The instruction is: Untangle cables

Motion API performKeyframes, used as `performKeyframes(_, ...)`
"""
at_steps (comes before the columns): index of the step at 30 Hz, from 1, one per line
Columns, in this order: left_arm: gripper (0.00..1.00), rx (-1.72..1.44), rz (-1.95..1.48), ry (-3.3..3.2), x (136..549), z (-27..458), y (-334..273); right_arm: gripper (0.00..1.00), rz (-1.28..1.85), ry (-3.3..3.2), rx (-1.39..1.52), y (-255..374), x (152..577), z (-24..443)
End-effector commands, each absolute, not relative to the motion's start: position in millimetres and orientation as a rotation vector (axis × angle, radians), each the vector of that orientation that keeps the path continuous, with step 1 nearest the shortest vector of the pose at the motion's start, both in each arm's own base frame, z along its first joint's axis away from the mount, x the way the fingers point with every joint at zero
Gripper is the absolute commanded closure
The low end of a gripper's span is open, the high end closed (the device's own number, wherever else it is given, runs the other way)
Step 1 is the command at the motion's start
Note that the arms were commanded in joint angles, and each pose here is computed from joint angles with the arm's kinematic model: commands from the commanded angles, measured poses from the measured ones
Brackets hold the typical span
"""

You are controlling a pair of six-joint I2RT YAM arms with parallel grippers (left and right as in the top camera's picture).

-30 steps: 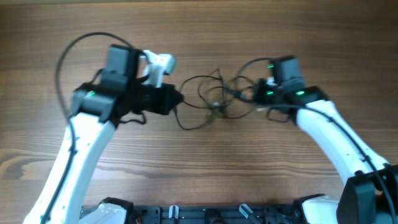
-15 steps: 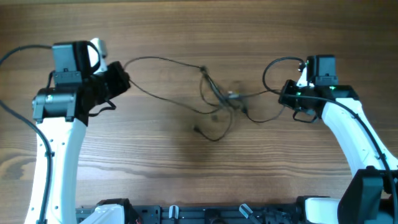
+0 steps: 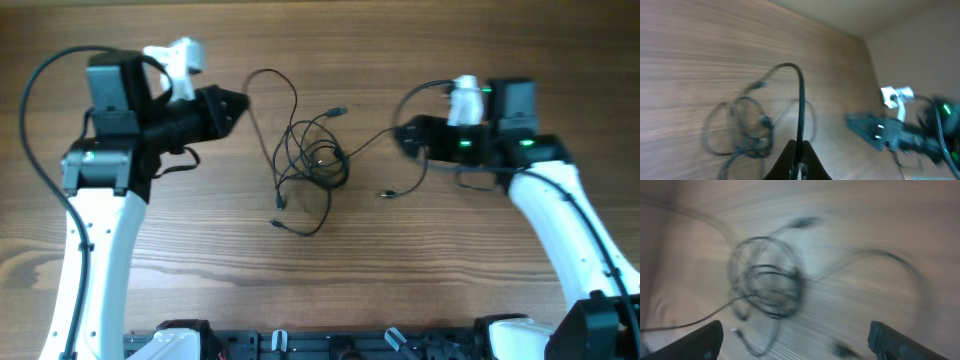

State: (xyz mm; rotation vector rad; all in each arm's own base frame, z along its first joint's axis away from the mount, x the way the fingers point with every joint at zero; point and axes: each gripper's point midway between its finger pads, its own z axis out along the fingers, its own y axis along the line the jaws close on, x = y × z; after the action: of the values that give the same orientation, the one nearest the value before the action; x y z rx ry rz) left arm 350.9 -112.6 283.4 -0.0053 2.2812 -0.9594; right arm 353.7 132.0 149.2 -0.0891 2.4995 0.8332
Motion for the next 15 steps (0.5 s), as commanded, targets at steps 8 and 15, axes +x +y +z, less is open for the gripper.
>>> performKeyframes(8, 0.96, 0.139, -1.05, 2.095, 337.4, 337.9, -131.6, 0.0, 0.973, 2.489, -0.183, 269.8, 365.8, 95.2)
performKeyframes(15, 0.96, 0.138, -1.034, 1.955, 311.2, 384.4, -122.5, 0.34, 1.078, 2.514, 0.025, 329.7, 364.9, 44.0)
